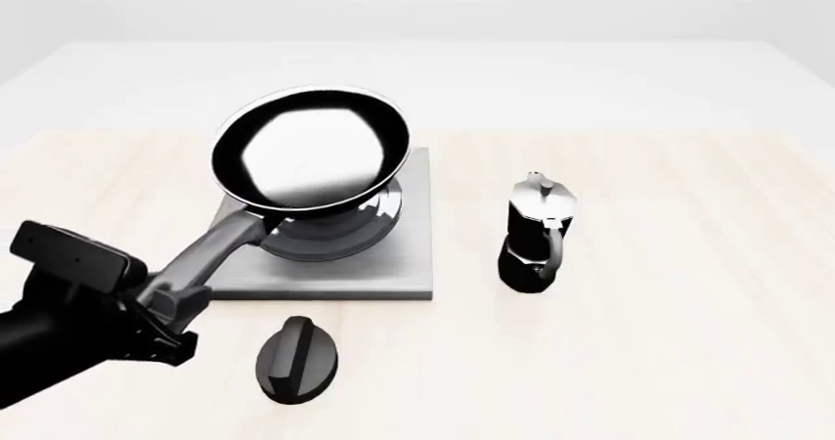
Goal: Put the frying pan on the stove.
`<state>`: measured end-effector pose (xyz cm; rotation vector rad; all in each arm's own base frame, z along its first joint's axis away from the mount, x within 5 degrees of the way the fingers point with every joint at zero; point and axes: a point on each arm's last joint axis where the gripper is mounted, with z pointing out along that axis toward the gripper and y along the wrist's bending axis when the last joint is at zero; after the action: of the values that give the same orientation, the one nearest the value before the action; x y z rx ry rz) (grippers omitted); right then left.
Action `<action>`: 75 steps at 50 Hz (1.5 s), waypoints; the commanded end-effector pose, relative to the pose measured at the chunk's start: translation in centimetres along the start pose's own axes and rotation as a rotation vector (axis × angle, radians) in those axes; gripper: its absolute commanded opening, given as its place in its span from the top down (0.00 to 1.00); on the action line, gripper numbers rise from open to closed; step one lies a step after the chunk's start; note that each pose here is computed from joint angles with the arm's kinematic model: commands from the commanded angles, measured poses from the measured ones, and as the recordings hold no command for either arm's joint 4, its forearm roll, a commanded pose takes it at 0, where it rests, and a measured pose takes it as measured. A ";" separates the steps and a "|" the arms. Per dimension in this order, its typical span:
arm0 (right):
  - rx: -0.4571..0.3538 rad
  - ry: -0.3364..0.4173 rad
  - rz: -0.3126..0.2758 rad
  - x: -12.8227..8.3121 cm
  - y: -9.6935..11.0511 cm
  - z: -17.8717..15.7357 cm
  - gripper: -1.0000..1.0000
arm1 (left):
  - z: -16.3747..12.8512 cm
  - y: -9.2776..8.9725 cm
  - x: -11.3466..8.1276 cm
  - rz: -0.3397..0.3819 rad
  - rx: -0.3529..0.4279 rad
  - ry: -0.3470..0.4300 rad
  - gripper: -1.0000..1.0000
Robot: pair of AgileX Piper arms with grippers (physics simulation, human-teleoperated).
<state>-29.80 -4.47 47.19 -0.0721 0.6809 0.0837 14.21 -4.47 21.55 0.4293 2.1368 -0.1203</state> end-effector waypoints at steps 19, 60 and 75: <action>-0.005 0.003 0.000 0.2 -0.2 0.2 0.00 | -0.3 -0.1 0.0 -0.023 0.002 -0.037 1.00; -0.005 0.001 0.002 0.1 -0.2 0.1 0.00 | 0.9 -0.4 0.9 -0.039 0.018 -0.012 1.00; -0.007 0.000 0.003 0.0 -0.3 0.0 0.00 | 0.9 -0.4 1.4 -0.048 0.014 -0.007 1.00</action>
<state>-29.69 -4.75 47.20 -0.0771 0.6814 0.0881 13.84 -4.63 19.13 0.3998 2.1820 -0.1566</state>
